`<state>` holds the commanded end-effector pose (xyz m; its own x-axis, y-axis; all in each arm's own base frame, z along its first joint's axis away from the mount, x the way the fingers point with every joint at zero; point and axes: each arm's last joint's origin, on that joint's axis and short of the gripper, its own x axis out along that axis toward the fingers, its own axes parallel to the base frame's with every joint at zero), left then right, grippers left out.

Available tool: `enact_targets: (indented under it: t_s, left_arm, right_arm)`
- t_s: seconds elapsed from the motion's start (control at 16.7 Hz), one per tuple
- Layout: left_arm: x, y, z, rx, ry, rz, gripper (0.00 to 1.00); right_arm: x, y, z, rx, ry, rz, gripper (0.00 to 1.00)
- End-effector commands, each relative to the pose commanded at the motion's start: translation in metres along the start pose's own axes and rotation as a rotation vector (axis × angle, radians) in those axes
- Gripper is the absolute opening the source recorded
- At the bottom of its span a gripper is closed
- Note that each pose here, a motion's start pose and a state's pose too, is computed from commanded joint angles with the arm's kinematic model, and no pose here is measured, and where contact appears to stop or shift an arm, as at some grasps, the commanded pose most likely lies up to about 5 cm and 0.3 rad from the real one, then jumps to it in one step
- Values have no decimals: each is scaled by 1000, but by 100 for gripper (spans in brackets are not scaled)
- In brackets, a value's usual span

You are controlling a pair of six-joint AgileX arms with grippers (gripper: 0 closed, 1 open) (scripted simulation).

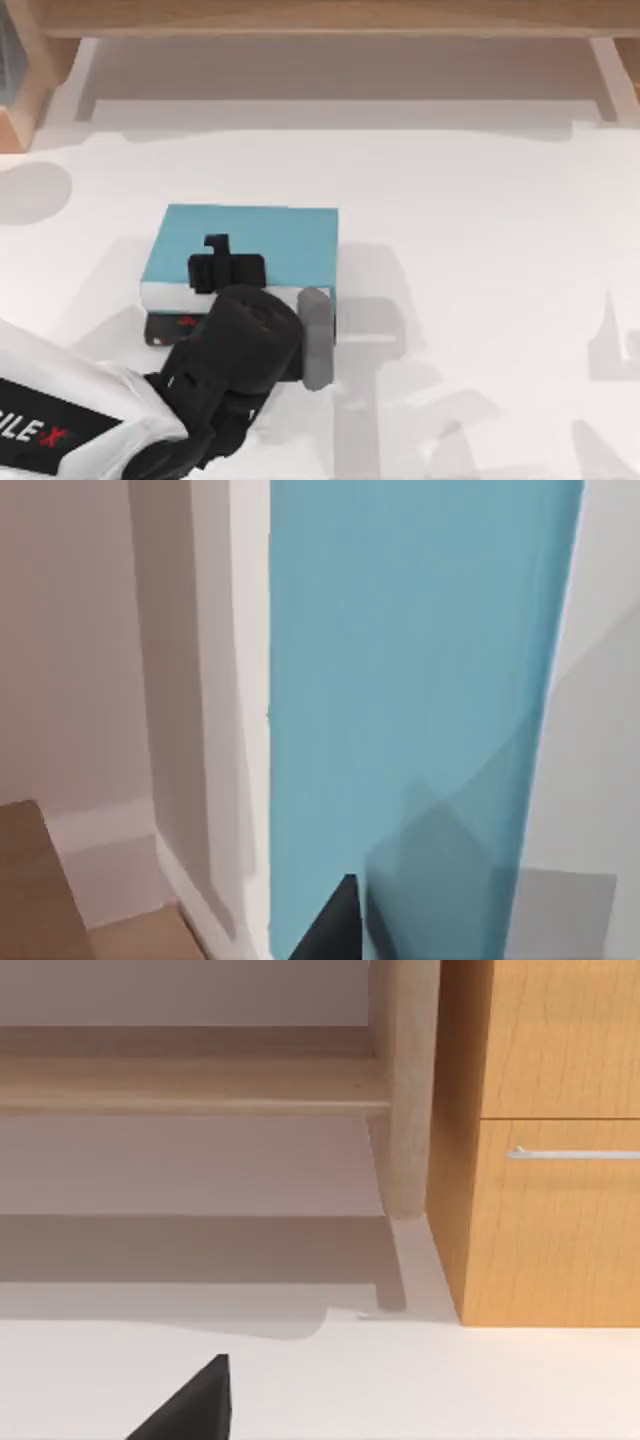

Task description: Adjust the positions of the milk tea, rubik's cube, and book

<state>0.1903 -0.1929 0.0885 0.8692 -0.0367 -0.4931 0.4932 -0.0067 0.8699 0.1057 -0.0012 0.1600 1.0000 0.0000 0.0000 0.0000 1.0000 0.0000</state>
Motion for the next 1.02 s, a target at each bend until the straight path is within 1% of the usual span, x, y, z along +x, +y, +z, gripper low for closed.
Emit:
enact_targets:
  t_s: [0.24, 0.3, 0.78, 1.02]
  left_arm:
    - [0, -2, -1, 9, 4, -6, 0]
    - [0, 3, 0, -1, 1, 8, 0]
    - [5, -2, -1, 9, 4, -6, 0]
    - [5, -2, -1, 9, 4, -6, 30]
  right_arm:
    - [0, 0, 0, 0, 0, 0, 100]
    - [0, 0, 0, 0, 0, 0, 100]
    - [0, 0, 0, 0, 0, 0, 100]
    - [0, 0, 0, 0, 0, 0, 100]
